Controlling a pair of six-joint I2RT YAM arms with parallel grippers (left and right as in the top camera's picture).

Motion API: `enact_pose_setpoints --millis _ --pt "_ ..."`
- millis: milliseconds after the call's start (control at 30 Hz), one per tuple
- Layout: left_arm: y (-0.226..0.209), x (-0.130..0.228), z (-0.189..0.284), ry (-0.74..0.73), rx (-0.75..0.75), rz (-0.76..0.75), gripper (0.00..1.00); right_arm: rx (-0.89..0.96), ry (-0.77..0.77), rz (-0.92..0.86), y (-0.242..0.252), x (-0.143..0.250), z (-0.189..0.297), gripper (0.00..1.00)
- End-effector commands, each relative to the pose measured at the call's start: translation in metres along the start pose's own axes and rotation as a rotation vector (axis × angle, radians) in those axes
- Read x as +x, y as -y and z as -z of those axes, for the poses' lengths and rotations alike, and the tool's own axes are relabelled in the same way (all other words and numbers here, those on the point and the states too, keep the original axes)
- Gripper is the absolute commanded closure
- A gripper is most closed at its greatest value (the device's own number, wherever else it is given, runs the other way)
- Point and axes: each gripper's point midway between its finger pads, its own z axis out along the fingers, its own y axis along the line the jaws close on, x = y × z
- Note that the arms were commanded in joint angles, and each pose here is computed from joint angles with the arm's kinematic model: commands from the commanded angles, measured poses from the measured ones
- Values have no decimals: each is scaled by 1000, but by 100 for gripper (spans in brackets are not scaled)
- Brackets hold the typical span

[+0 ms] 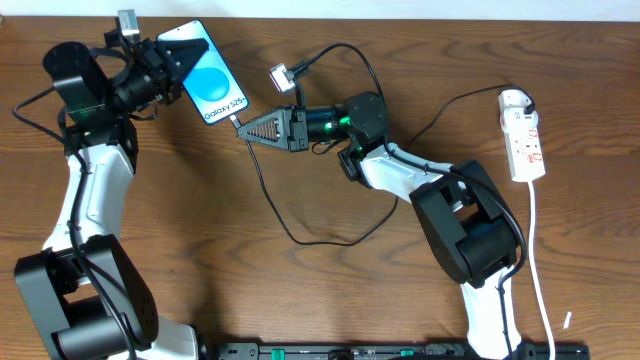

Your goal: Plug charger to phone and switch on socket

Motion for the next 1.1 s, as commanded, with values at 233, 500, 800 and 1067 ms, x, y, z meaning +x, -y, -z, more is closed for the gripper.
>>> enact_pose_setpoints --millis 233,500,800,1067 --pt "14 -2 2 5 17 -28 92 -2 21 2 -1 -4 -3 99" --pt "14 -2 2 4 17 -27 92 -1 22 2 -1 -4 -3 99" --pt "15 2 -2 -7 20 -28 93 0 26 -2 -1 -4 -4 99" --pt "15 2 -2 -8 21 -28 92 0 26 -3 -1 -4 -4 99"
